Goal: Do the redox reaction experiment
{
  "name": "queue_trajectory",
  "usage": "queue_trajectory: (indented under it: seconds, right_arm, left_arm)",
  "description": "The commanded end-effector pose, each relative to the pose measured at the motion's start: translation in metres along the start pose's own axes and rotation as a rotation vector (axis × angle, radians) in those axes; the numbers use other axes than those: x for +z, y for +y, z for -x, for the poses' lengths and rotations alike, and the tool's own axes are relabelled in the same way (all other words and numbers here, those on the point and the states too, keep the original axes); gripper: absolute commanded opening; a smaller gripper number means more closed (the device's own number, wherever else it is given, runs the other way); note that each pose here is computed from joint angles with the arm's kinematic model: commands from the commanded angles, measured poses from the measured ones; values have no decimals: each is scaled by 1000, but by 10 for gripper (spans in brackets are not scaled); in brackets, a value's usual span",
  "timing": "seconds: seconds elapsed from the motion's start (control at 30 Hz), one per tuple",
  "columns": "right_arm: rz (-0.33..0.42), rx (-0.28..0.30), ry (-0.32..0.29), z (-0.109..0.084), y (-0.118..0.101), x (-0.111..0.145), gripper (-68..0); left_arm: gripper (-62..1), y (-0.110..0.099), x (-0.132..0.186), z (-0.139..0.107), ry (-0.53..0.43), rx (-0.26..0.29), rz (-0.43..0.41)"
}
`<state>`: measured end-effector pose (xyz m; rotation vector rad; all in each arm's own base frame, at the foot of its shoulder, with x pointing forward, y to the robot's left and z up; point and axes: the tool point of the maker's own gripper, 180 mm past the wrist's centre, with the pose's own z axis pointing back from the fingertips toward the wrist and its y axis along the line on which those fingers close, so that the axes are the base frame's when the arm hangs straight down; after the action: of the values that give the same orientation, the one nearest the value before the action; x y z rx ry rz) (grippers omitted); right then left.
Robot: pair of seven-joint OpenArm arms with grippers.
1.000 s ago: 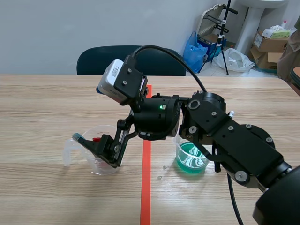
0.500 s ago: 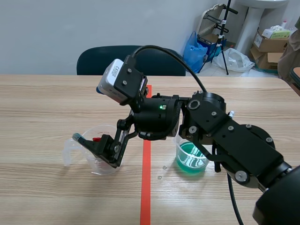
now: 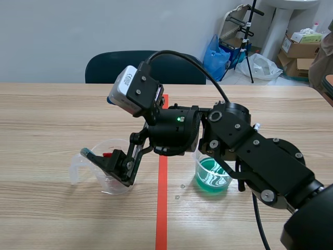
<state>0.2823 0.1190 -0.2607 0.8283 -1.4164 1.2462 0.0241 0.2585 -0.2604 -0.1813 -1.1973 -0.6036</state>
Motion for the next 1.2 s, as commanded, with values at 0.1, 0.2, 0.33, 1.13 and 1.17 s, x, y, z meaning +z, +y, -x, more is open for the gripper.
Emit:
queue_trajectory:
  seconds: [0.1,0.2,0.33,1.13,1.17]
  right_arm:
    - [6,15,-25,-10,-8,0,4]
    - [6,15,-25,-10,-8,0,4]
    - [6,16,-26,-10,-8,0,4]
    - [-99,81,-45,-12,56,29,4]
    - [-95,84,-39,-11,58,32,4]
  left_arm:
    - [14,3,-1,-6,-29,-2,-9]
    - [14,3,-1,-6,-29,-2,-9]
    - [14,3,-1,-6,-29,-2,-9]
    - [14,3,-1,-7,-30,-1,-10]
    - [14,3,-1,-7,-30,-1,-10]
